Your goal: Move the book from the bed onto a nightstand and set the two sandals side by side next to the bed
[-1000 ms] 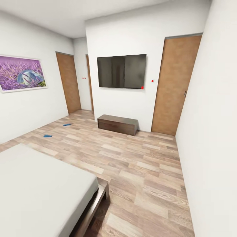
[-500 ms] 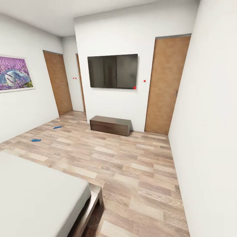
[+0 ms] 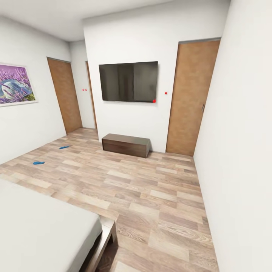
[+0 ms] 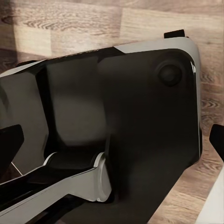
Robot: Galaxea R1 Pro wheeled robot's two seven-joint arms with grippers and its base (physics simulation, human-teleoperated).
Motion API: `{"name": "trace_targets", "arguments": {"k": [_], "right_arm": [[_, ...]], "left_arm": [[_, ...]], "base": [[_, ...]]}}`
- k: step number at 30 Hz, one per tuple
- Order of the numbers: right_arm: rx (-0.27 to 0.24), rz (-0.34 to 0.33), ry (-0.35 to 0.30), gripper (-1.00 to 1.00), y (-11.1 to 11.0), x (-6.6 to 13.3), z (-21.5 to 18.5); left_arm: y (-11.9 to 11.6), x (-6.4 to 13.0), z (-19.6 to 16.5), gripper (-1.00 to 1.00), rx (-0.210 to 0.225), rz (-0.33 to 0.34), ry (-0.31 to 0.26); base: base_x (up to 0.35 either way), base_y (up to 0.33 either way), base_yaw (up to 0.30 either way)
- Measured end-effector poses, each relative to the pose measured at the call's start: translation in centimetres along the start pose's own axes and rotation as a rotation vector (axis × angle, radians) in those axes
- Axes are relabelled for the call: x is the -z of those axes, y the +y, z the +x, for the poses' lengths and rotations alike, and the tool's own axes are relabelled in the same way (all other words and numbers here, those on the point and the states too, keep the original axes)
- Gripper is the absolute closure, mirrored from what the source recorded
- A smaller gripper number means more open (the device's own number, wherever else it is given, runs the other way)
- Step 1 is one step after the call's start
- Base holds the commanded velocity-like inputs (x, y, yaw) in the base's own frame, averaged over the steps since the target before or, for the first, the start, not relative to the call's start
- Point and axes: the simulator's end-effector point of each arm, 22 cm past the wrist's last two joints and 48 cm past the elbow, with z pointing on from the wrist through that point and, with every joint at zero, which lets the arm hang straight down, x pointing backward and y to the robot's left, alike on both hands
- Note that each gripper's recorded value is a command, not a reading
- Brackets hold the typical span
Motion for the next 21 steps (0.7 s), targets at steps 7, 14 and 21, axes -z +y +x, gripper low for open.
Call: {"name": "trace_targets", "arguments": {"k": [7,14,21], "right_arm": [[0.0,0.0,0.0,-1.0,0.0,0.0,0.0],[0.0,0.0,0.0,-1.0,0.0,0.0,0.0],[0.0,0.0,0.0,-1.0,0.0,0.0,0.0]], "left_arm": [[0.14,0.01,-0.05,-1.0,0.003,-0.002,-0.001],[0.1,0.0,-0.03,-1.0,0.0,-0.001,0.0],[0.05,0.0,-0.02,-1.0,-0.001,-0.001,0.0]], "base": [[0.17,-0.001,0.0],[0.17,0.0,0.0],[0.17,0.0,0.0]]}}
